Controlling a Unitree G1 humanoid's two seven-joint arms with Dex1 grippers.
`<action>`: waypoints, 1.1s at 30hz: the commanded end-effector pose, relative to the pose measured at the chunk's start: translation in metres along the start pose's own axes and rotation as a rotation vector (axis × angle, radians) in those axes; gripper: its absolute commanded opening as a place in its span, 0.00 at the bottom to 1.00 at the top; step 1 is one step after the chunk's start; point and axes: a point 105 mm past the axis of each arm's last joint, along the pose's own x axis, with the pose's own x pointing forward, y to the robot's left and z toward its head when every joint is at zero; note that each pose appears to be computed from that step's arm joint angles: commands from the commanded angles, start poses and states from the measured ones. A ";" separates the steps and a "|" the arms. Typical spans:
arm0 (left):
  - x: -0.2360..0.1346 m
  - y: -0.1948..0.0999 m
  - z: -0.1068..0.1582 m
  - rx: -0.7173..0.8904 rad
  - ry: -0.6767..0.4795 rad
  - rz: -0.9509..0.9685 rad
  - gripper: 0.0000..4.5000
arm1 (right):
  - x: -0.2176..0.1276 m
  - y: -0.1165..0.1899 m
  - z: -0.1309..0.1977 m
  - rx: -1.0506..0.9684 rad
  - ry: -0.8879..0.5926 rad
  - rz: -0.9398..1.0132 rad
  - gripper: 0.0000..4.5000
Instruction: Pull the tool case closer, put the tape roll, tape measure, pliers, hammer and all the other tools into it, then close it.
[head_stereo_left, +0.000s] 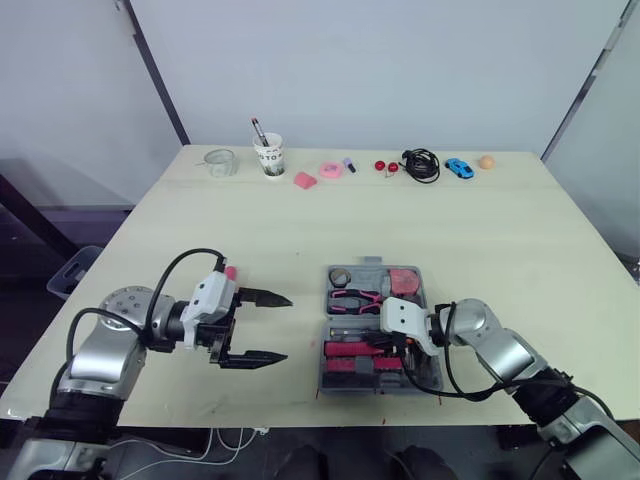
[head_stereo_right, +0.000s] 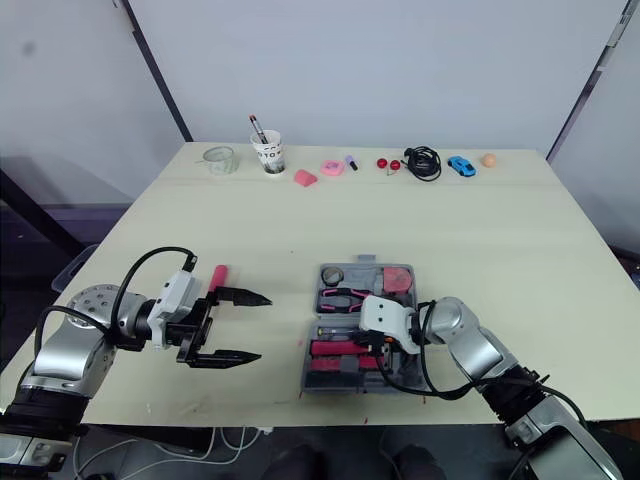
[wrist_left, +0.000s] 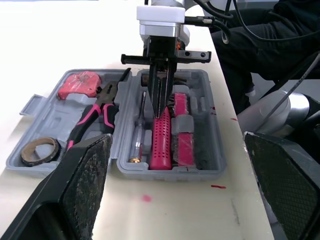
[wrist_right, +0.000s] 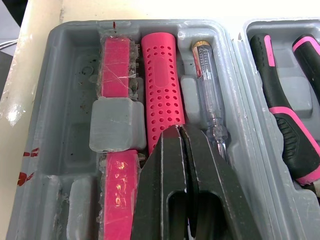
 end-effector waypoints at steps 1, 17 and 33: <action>-0.005 0.000 0.007 0.040 -0.012 0.040 1.00 | -0.013 -0.010 0.015 0.017 -0.097 -0.082 0.01; -0.036 0.000 -0.022 -0.184 -0.117 0.628 1.00 | -0.142 -0.018 -0.028 0.245 -0.342 -0.668 0.01; -0.098 -0.042 -0.088 -0.406 -0.044 1.152 1.00 | -0.195 0.048 -0.104 0.484 -0.273 -1.003 0.97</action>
